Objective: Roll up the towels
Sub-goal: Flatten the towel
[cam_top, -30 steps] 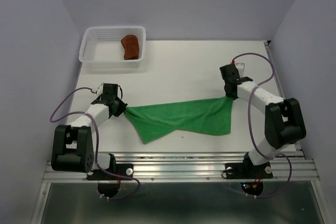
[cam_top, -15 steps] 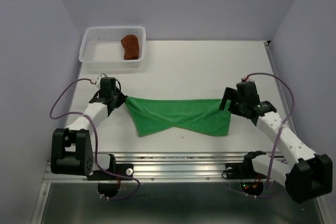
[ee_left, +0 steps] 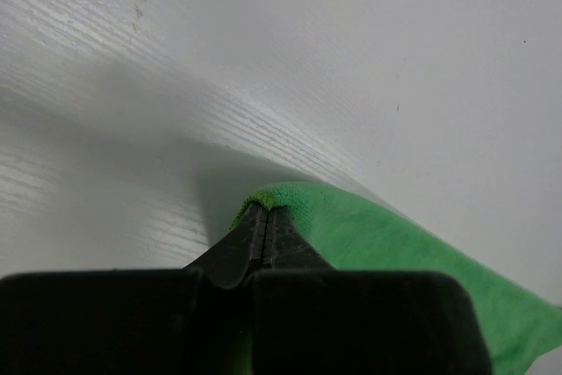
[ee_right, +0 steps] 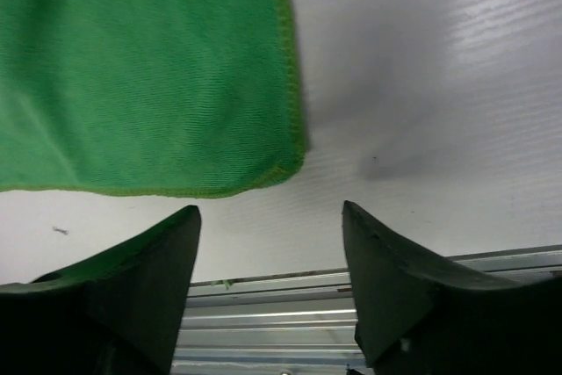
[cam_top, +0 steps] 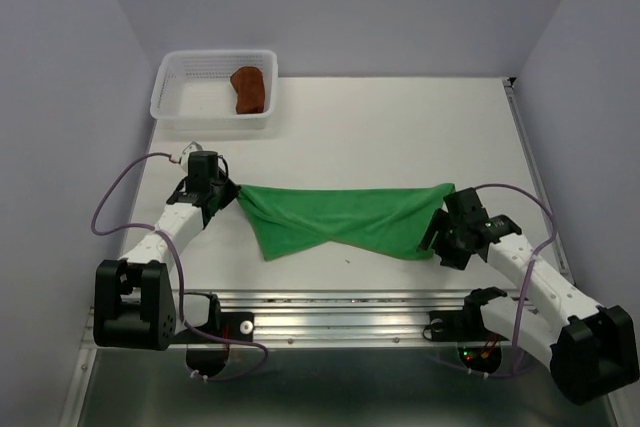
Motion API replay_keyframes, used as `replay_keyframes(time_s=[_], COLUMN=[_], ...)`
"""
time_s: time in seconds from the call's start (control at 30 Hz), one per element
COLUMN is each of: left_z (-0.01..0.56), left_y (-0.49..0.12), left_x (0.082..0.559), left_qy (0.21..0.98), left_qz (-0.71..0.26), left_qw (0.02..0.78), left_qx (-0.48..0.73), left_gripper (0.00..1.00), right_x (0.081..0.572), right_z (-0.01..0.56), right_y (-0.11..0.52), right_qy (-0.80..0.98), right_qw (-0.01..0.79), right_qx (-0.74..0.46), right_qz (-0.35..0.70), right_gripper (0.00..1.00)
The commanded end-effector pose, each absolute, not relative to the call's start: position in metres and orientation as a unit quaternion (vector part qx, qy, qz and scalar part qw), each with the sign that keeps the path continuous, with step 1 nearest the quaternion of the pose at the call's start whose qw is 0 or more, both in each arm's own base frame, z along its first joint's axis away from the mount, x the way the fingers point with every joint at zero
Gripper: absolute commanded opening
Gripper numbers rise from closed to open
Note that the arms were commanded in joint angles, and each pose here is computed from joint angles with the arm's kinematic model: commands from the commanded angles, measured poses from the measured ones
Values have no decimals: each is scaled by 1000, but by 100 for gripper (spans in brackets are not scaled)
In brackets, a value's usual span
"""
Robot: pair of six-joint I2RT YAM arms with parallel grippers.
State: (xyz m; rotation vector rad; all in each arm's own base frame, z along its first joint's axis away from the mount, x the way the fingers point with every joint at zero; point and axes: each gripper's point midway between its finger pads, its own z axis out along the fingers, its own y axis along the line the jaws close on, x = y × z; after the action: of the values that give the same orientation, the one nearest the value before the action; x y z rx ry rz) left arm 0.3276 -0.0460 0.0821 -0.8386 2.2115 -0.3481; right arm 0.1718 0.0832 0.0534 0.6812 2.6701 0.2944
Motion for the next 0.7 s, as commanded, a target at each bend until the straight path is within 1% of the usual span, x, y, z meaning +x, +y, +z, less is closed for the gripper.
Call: replay_keyframes(time_s=[0.0, 0.17, 0.2, 0.43, 0.47, 0.57, 0.6, 0.67], left_z=[86, 83, 82, 80, 79, 78, 77, 77], left_y=[-42, -43, -44, -43, -43, -43, -43, -43], left_x=[327, 327, 327, 325, 325, 324, 323, 323], left_qy=[857, 858, 858, 859, 860, 861, 861, 860], left_qz=[-133, -134, -136, -133, -134, -133, -133, -133], left_qw=[375, 371, 371, 371, 370, 368, 367, 367], left_qx=[-327, -328, -328, -326, -326, -326, -326, -327], left_gripper=[0, 0, 0, 0, 0, 0, 0, 0], right_x=[173, 175, 176, 184, 184, 184, 185, 186], right_z=[39, 27, 25, 19, 17, 13, 12, 11], right_y=[84, 83, 85, 86, 85, 83, 82, 82], right_qy=[940, 940, 940, 937, 937, 937, 937, 936], right_qw=[178, 173, 174, 186, 185, 184, 186, 189], right_qx=[274, 278, 276, 280, 281, 284, 285, 286], right_qz=[100, 93, 96, 100, 95, 87, 84, 84], right_gripper=[67, 62, 59, 59, 57, 45, 36, 29])
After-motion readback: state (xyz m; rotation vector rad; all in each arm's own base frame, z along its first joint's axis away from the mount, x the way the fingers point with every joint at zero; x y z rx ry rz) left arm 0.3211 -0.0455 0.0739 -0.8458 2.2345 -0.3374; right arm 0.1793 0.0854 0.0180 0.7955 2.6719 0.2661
